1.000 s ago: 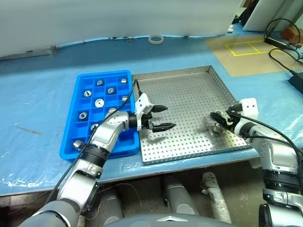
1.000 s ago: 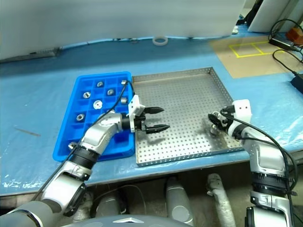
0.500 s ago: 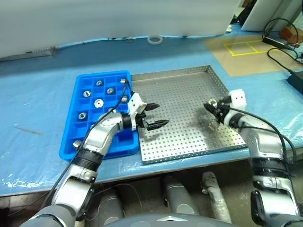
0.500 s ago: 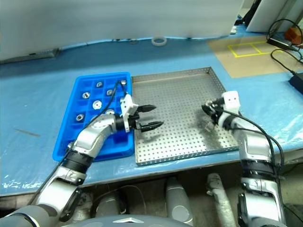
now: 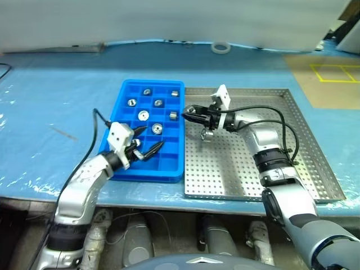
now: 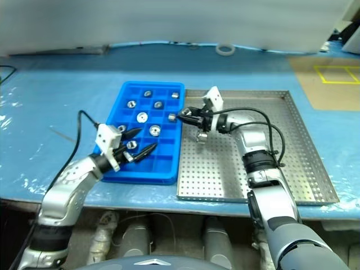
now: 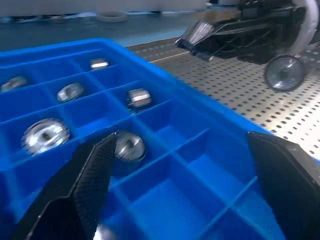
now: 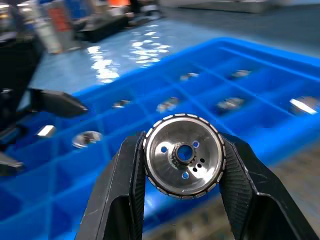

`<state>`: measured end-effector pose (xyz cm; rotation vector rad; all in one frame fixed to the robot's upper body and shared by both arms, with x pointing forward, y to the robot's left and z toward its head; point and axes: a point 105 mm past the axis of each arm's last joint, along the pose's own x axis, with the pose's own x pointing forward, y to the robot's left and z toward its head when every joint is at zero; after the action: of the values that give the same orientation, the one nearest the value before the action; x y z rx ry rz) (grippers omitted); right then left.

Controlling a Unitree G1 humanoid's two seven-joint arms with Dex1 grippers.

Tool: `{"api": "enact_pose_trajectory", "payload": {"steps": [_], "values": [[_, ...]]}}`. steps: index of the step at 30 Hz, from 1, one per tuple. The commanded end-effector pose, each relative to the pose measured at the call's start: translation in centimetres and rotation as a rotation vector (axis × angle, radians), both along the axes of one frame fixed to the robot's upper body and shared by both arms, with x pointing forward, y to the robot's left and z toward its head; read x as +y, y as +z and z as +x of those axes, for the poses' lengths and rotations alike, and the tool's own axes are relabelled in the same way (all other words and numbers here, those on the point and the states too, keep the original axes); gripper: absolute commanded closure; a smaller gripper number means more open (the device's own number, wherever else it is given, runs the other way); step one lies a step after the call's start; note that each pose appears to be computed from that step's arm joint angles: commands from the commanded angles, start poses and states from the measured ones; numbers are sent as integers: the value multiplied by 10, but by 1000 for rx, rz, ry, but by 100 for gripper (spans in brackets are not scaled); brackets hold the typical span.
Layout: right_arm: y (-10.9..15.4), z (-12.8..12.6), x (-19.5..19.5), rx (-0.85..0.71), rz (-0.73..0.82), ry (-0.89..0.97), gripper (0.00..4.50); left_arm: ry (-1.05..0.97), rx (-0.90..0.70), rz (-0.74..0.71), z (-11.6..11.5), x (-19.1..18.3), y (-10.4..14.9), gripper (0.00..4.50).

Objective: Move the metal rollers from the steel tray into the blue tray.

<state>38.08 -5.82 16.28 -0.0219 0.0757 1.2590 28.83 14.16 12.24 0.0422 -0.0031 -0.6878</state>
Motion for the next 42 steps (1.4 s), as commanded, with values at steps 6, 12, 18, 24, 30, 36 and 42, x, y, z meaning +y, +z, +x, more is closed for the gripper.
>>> {"api": "enact_pose_trajectory", "payload": {"steps": [6,12,18,24,30,36,42], "values": [[2,-26,35,-8,-19,296,286,140,-29,1,-28,27,15,14],[5,-20,30,-19,-15,265,286,114,-20,1,-26,21,14,14],[3,-27,17,-5,-24,255,286,57,-16,6,-15,14,16,14],[-5,-47,13,27,-66,287,286,4,-9,7,-6,9,16,14],[-26,-66,30,5,-194,315,286,-9,-1,15,-3,12,15,14],[-28,-82,52,-19,-230,384,286,-3,13,29,-5,15,11,14],[-31,-87,61,-48,-267,419,286,18,16,29,-7,17,9,14]]}}
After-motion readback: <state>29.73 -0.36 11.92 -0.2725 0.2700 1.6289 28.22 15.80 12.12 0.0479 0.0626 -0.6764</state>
